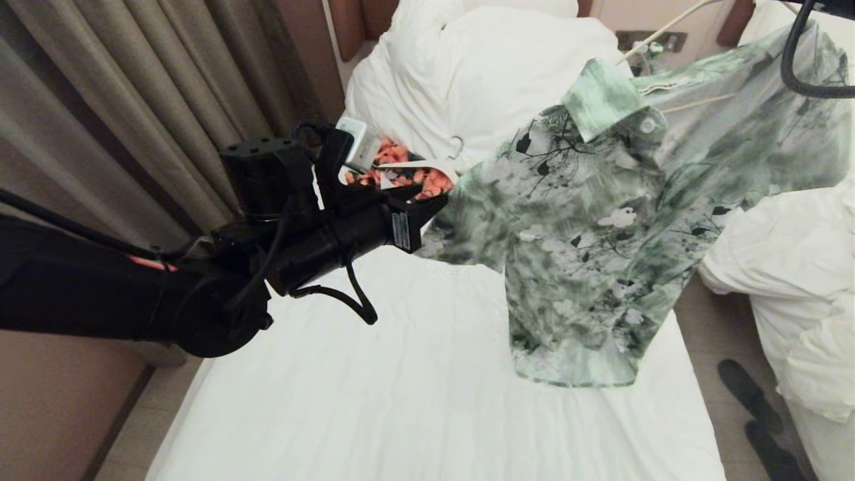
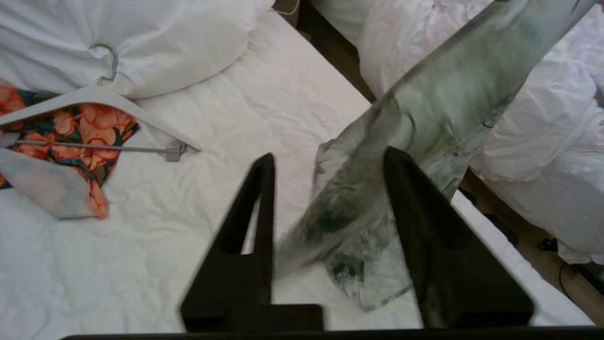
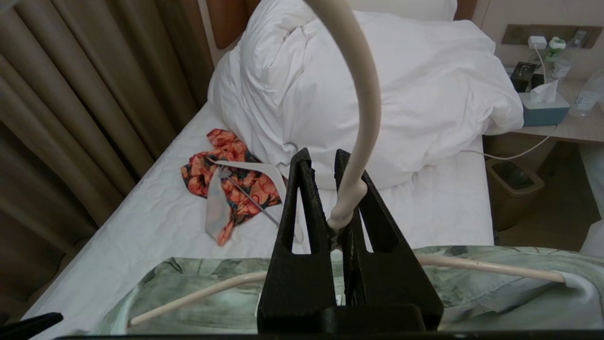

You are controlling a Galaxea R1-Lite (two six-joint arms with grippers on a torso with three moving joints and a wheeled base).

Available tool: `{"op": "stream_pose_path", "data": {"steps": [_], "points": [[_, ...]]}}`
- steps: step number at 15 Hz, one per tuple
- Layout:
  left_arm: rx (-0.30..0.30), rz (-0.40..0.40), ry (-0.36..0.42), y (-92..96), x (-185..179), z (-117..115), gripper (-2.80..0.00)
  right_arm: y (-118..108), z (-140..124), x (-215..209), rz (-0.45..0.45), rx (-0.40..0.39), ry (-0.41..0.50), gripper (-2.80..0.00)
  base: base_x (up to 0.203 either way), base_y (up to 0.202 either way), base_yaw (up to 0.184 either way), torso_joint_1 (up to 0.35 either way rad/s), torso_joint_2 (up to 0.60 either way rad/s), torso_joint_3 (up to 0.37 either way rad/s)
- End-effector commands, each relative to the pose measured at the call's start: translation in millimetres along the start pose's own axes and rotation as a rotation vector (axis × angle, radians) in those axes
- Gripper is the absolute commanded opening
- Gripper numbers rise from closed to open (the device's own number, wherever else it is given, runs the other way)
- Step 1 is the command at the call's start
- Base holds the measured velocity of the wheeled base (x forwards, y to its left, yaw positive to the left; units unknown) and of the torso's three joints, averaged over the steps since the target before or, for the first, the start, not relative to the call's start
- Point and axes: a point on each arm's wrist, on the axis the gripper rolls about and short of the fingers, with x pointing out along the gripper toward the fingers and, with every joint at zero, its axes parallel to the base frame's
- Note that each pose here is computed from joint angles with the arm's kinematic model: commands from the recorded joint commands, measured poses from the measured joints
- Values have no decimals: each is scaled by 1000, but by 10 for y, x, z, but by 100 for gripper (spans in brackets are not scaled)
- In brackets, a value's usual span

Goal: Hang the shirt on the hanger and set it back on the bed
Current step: Take the clothes hanger out of the clothes

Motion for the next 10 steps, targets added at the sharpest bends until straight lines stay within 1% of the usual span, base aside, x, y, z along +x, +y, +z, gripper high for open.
{"op": "stream_pose_path", "data": {"steps": [1,2,3,5,7,8,9,10], "points": [[8,8,-28,37,-80,93,0,4,-15,14,1,-2,2,-280,0,0,0,0,0,0],[12,27,-31,110,-104,103,0,4,-21,19,1,-3,4,-280,0,0,0,0,0,0],[17,49,-37,252,-153,116,0,1,-22,24,0,-4,3,-280,0,0,0,0,0,0],[30,69,-51,528,-255,139,0,7,-39,39,1,-4,7,-280,0,0,0,0,0,0],[43,109,-60,759,-348,160,0,8,-50,56,1,-13,9,-280,0,0,0,0,0,0],[48,106,-61,812,-373,151,-280,14,-66,69,1,-16,13,-280,0,0,0,0,0,0],[55,97,-65,872,-410,153,-280,24,-69,74,5,-16,13,-280,0,0,0,0,0,0],[59,108,-64,944,-446,148,-280,27,-65,73,7,-16,12,-280,0,0,0,0,0,0]]}}
